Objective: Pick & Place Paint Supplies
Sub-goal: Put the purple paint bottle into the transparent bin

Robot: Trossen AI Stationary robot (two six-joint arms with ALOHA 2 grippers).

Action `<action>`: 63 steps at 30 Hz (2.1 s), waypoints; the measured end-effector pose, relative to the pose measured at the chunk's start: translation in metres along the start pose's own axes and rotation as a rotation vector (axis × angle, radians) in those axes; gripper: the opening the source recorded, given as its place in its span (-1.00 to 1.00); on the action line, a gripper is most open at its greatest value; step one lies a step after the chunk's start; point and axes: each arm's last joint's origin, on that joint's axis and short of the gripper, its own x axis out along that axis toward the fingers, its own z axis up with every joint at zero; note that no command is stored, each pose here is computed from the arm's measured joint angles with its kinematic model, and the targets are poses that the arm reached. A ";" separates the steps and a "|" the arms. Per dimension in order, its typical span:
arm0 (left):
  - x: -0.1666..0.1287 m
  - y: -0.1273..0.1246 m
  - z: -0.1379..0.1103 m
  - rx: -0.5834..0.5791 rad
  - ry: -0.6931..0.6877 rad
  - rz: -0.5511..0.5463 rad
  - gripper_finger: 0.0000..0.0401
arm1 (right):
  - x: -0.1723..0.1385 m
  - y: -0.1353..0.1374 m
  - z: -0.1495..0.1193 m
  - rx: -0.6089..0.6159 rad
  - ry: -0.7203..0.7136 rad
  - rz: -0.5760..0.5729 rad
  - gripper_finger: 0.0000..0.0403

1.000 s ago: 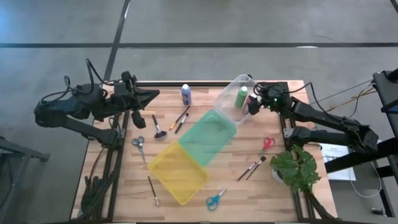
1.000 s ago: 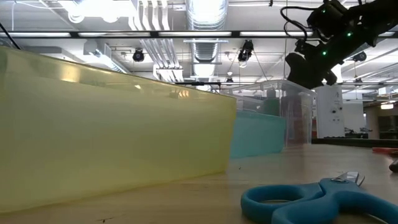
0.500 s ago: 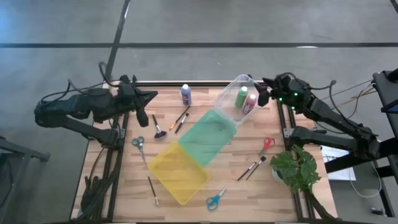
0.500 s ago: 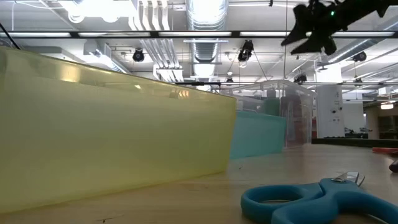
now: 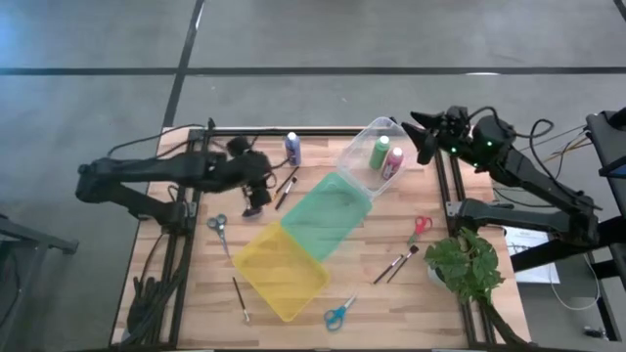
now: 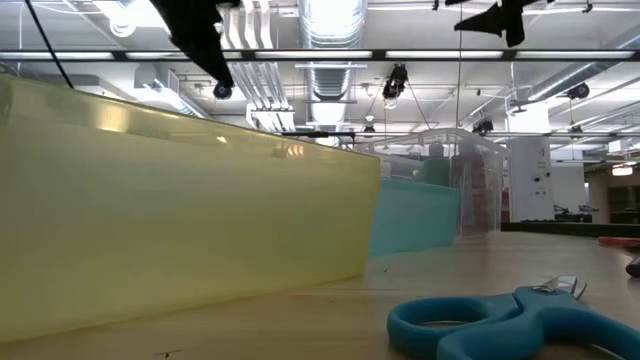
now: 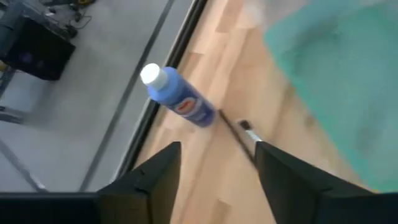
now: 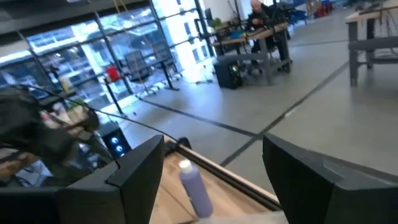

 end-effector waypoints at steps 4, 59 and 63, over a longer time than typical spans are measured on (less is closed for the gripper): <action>0.029 0.023 0.005 -0.039 -0.085 -0.070 0.19 | -0.001 0.005 0.008 0.000 -0.013 0.024 0.31; 0.166 0.114 0.005 -0.129 -0.026 -0.347 0.19 | -0.002 0.008 0.012 -0.063 -0.018 0.042 0.31; 0.170 0.111 0.001 -0.146 -0.021 -0.354 0.19 | -0.002 0.008 0.012 -0.064 -0.016 0.041 0.31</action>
